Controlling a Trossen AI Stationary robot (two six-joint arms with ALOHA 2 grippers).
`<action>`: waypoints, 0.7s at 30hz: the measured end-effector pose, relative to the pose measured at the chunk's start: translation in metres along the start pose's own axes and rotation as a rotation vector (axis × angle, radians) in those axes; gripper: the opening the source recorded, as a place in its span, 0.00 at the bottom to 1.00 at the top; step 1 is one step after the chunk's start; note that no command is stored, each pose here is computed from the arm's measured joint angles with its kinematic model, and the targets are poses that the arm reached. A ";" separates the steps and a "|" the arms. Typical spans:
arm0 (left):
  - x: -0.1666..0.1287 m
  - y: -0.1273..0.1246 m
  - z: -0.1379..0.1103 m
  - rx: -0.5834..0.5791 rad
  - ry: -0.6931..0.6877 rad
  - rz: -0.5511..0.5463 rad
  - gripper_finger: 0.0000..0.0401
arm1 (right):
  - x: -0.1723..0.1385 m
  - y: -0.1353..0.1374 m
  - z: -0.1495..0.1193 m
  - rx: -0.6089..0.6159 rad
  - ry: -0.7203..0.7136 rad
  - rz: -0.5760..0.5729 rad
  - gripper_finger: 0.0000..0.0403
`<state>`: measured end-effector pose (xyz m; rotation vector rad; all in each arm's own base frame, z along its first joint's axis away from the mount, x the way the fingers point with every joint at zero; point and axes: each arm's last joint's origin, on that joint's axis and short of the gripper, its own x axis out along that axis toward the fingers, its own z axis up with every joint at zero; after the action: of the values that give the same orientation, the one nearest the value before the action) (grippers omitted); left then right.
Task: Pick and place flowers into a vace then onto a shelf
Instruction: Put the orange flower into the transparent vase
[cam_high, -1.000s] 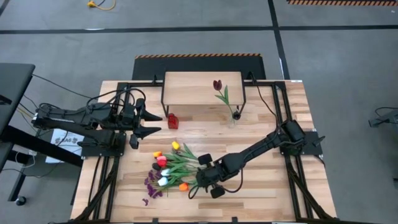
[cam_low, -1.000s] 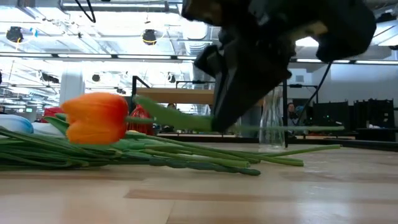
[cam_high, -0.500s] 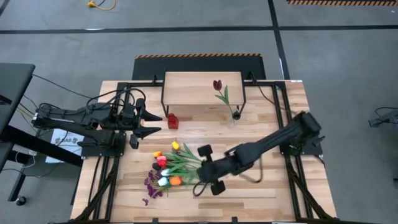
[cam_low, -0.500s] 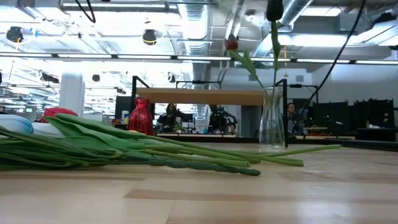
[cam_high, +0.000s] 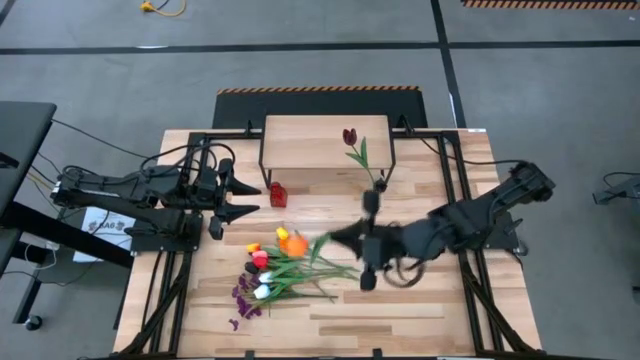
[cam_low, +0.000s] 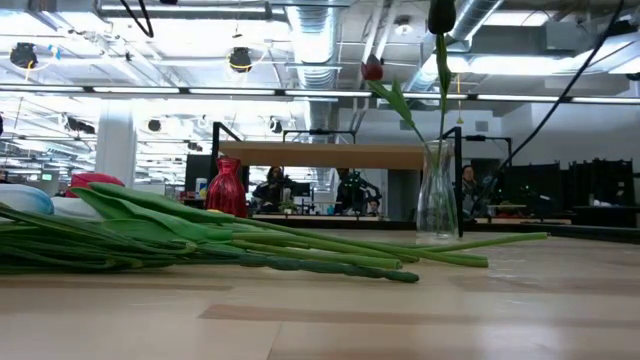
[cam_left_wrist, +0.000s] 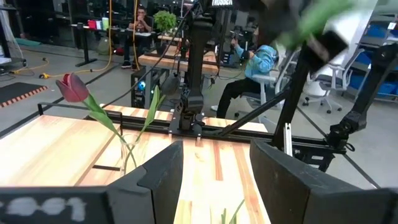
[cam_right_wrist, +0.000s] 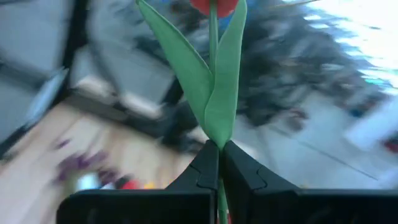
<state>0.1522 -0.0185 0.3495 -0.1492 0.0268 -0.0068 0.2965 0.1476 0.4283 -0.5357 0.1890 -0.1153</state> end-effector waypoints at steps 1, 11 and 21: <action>0.000 0.000 0.000 0.003 0.005 0.001 0.44 | -0.003 -0.006 0.003 0.012 -0.014 -0.045 0.00; 0.000 0.000 -0.002 0.010 0.017 0.003 0.44 | -0.043 -0.060 -0.031 0.120 -0.418 -0.386 0.00; 0.000 0.000 -0.002 0.011 0.016 0.002 0.44 | -0.085 -0.096 -0.100 0.221 -0.566 -0.608 0.00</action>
<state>0.1521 -0.0185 0.3480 -0.1382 0.0430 -0.0057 0.1869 0.0296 0.4068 -0.3721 -0.5407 -0.5608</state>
